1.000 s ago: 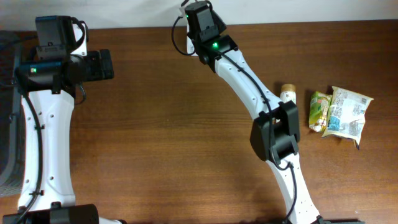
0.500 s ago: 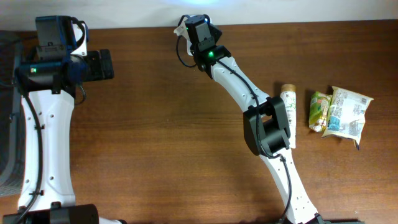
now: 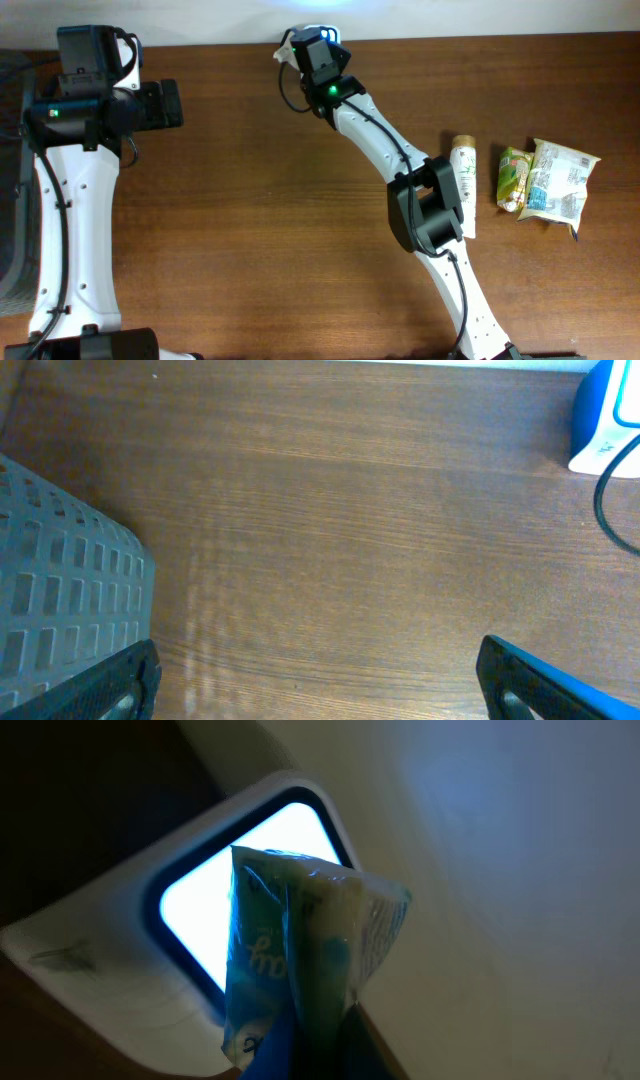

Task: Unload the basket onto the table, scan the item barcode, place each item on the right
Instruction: 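Move the Kleenex pack right and lower it beside the white tube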

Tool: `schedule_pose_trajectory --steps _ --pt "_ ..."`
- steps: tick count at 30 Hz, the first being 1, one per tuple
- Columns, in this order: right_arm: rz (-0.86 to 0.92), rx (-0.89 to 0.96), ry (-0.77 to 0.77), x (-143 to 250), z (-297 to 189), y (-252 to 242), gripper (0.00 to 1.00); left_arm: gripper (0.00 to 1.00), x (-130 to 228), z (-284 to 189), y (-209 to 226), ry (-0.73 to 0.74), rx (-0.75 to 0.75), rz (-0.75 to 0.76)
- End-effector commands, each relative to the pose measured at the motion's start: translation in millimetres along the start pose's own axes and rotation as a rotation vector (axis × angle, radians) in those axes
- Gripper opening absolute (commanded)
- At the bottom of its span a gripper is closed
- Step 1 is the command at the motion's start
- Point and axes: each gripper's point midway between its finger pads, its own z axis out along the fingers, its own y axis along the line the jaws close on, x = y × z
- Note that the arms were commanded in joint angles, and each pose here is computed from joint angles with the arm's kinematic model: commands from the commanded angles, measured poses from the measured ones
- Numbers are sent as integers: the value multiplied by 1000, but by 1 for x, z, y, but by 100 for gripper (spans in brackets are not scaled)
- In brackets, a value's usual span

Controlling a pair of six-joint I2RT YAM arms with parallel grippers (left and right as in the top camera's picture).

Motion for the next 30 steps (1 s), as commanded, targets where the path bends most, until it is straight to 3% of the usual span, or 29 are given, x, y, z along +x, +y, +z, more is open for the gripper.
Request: schedule_pose_trajectory --steps 1,7,11,16,22,30 --pt "117 21 -90 -39 -65 -56 4 99 -3 -7 3 -20 -8 -13" --pt "277 -186 -92 -36 -155 -80 4 99 -3 -7 3 -20 -8 -13" --pt "405 -281 80 8 -207 -82 4 99 -3 -7 3 -20 -8 -13" --pt "551 -374 409 78 -258 -58 4 99 -3 -7 3 -20 -8 -13" --pt "709 -437 709 128 -273 -28 4 99 -3 -7 3 -20 -8 -13" --pt "839 -440 1062 235 -223 34 4 99 -3 -7 3 -20 -9 -13"
